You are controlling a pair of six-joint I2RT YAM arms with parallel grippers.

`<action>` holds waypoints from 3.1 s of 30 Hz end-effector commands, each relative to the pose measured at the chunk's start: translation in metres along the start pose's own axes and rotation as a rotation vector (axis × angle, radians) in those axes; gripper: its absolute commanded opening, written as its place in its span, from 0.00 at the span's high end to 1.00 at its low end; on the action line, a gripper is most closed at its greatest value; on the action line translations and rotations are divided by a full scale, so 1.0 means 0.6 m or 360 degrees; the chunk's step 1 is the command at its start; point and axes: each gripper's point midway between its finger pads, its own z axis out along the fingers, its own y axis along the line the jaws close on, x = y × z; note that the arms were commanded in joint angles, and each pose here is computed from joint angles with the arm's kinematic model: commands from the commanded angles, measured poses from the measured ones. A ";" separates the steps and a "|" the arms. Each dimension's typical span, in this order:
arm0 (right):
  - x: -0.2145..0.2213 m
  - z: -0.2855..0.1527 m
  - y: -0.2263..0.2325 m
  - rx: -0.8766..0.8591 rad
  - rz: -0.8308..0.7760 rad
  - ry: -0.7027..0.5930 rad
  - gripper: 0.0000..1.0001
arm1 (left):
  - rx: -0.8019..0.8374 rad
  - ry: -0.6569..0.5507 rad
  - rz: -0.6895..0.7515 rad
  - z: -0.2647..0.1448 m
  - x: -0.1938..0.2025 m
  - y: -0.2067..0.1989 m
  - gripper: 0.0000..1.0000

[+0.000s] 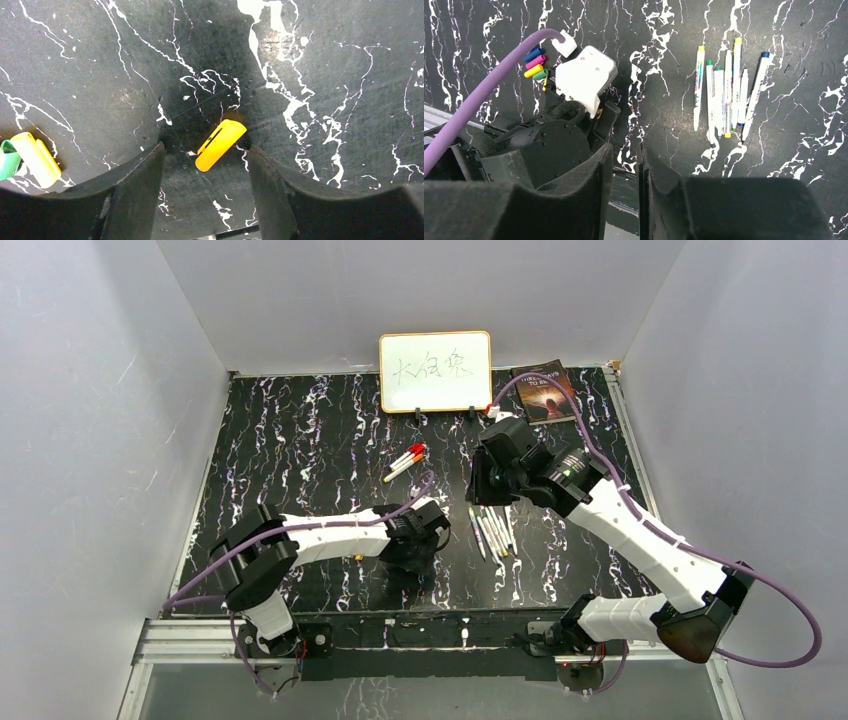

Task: Open the pen caps
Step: Move the pen cap to the center of the board, then pick up the pen from the center of the board.

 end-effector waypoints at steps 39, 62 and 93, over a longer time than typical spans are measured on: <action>-0.041 -0.042 0.033 -0.0156 0.0015 -0.0107 0.81 | -0.0412 0.0092 -0.0589 -0.032 0.042 0.208 0.74; 0.013 -0.037 0.047 -0.0346 0.0025 0.0011 0.31 | -0.0005 -0.0076 -0.0564 -0.157 -0.038 0.149 0.25; 0.068 0.053 0.029 -0.0291 0.0169 0.0132 0.02 | 0.0286 -0.0249 -0.0716 -0.210 -0.038 0.125 0.02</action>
